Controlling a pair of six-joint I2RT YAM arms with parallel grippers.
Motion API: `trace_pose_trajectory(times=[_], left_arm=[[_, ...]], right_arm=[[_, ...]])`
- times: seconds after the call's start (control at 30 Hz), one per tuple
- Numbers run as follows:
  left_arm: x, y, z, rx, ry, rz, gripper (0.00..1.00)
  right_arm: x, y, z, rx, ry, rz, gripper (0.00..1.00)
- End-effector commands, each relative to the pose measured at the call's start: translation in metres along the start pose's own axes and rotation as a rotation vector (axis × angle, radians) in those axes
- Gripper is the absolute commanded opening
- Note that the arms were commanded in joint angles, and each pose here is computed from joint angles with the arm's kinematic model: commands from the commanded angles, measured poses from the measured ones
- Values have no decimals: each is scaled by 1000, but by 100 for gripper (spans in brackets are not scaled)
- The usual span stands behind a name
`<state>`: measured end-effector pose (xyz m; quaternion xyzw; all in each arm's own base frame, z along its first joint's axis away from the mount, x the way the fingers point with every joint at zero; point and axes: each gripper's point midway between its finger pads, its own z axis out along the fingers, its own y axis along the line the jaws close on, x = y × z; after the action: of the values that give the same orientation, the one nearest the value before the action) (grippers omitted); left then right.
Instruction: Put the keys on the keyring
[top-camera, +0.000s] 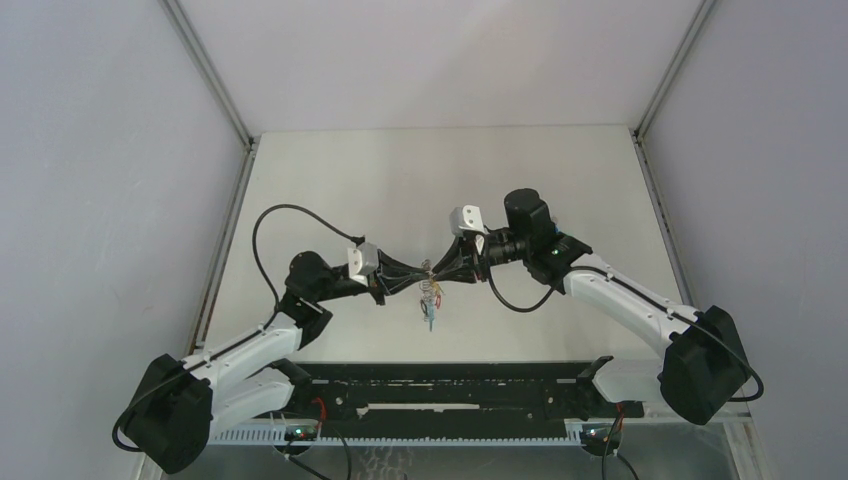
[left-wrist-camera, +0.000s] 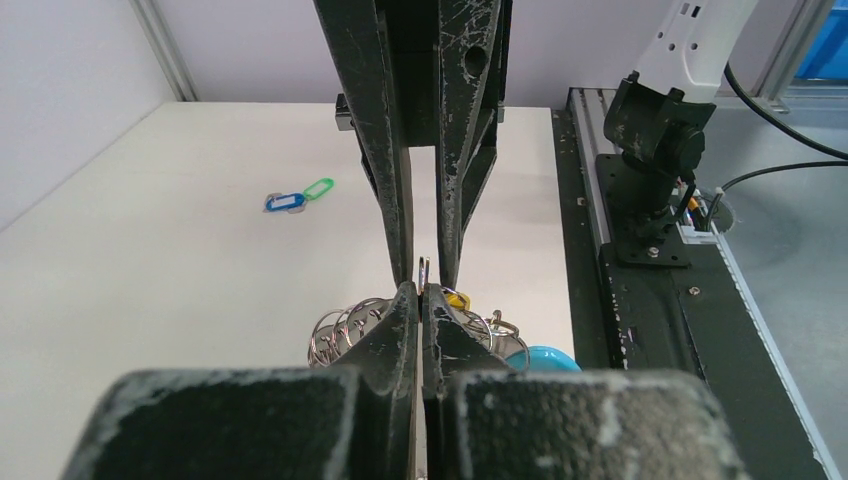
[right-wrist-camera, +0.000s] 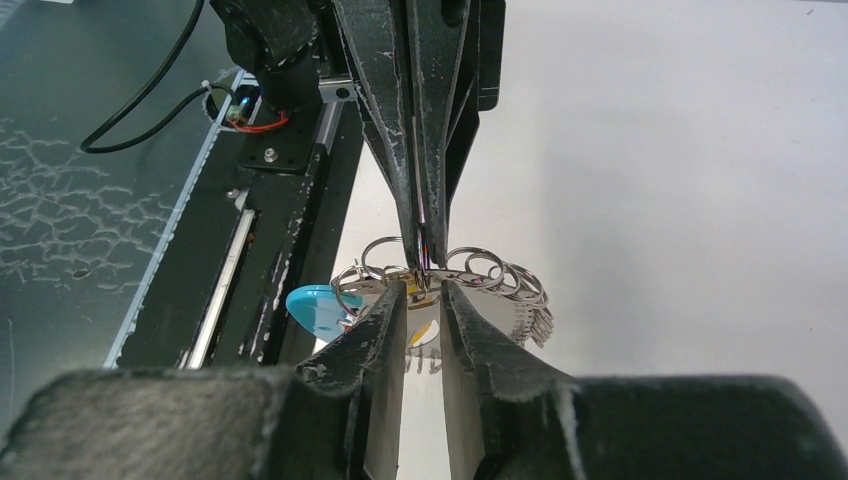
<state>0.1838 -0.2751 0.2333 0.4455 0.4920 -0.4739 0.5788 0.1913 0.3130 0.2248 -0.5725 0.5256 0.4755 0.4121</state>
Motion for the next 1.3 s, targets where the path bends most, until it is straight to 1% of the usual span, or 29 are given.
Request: trace_pose_trajectory(times=[0.0, 0.23, 0.43, 0.53, 0.6, 0.8, 0.9, 0.97, 1.1, 1.2, 1.27], left_arm=[[-15, -2, 0, 15, -54, 64, 0], [-15, -4, 0, 26, -54, 62, 0], [-13, -5, 1, 42, -48, 56, 0], [-13, -6, 2, 51, -45, 51, 0], [-14, -6, 2, 48, -48, 53, 0], [-10, 1, 0, 1, -25, 63, 1], [-3, 7, -3, -35, 19, 62, 11], [-1, 12, -4, -57, 41, 65, 20], [0, 19, -6, -108, 62, 61, 31], [0, 24, -9, -143, 73, 63, 36], [-1, 26, -9, -154, 69, 66, 37]], right_arm=[[-27, -1, -3, -9, -55, -62, 18], [-24, -1, 0, -24, -54, -49, 14], [-26, -1, 0, -23, -59, -55, 14], [-25, -2, 0, -25, -54, -54, 8], [-23, -1, 1, -31, -41, -47, 1], [-19, -3, -5, 4, 26, -26, 0], [-16, -5, -11, 55, 105, -3, 0], [-13, -5, -14, 85, 171, 17, 0], [-6, -4, -23, 143, 327, 50, 0], [-5, -4, -29, 174, 431, 60, 0], [-3, -4, -32, 189, 506, 75, 0]])
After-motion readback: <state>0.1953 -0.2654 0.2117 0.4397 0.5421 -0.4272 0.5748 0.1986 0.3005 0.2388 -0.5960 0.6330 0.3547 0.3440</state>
